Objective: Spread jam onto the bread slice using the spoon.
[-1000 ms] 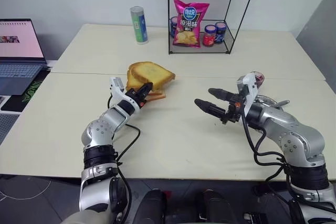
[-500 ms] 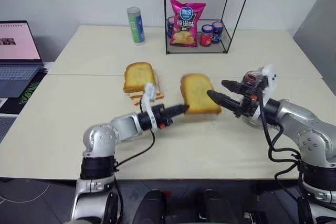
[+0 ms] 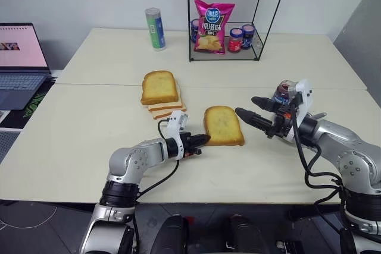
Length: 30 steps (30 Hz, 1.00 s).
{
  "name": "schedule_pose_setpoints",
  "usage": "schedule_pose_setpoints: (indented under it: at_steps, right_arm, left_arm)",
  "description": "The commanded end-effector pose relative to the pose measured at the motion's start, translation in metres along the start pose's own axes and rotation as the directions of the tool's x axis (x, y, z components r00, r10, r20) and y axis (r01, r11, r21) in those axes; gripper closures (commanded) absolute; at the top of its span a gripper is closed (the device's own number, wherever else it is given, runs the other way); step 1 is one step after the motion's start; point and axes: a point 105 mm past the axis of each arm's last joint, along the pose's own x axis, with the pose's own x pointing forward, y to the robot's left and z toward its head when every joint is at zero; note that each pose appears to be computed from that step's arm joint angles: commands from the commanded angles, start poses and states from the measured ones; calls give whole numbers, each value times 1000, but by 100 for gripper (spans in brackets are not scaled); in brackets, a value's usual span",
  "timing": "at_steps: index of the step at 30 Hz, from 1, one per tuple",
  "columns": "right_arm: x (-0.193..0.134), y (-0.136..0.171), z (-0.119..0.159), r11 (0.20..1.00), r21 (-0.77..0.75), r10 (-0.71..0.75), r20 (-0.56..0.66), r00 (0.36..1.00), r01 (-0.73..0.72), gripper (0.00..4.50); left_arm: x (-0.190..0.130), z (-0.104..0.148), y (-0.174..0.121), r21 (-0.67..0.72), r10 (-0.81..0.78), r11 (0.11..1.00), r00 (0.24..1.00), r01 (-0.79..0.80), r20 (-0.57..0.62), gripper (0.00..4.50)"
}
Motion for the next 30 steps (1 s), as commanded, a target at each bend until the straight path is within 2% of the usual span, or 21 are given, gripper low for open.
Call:
schedule_pose_setpoints:
  at_steps: [1,2,3,14,16,18,20,23,30]
  right_arm:
    - [-1,6,8,999,-33,27,23,999,-26,0]
    - [-2,5,7,999,-32,25,22,999,-24,0]
    - [-3,5,6,999,-30,23,20,1000,-22,0]
    - [-14,-3,0,999,-7,-34,21,999,34,0]
    - [-19,-10,1,996,5,-85,42,996,84,0]
    - [-27,-21,3,987,25,-157,69,985,156,0]
    - [-39,-30,3,974,49,-225,88,970,222,0]
    - [-64,-49,6,932,128,-355,135,925,339,0]
    - [-134,-87,-7,764,337,-623,165,765,550,0]
  left_arm:
    - [-2,3,-6,29,-28,999,1000,27,6,445]
    - [-5,1,-4,31,-25,999,1000,25,2,397]
    - [-9,0,-3,32,-23,999,1000,23,3,388]
    - [-35,3,11,33,39,999,999,-39,25,165]
    - [-45,5,13,73,59,996,998,-60,16,134]
    - [-57,6,14,195,91,977,996,-88,-7,95]
    - [-64,10,6,343,86,937,996,-69,-33,58]
    - [-66,25,-19,565,0,825,999,19,-35,3]
    - [-45,48,-65,833,-173,532,982,152,-69,3]
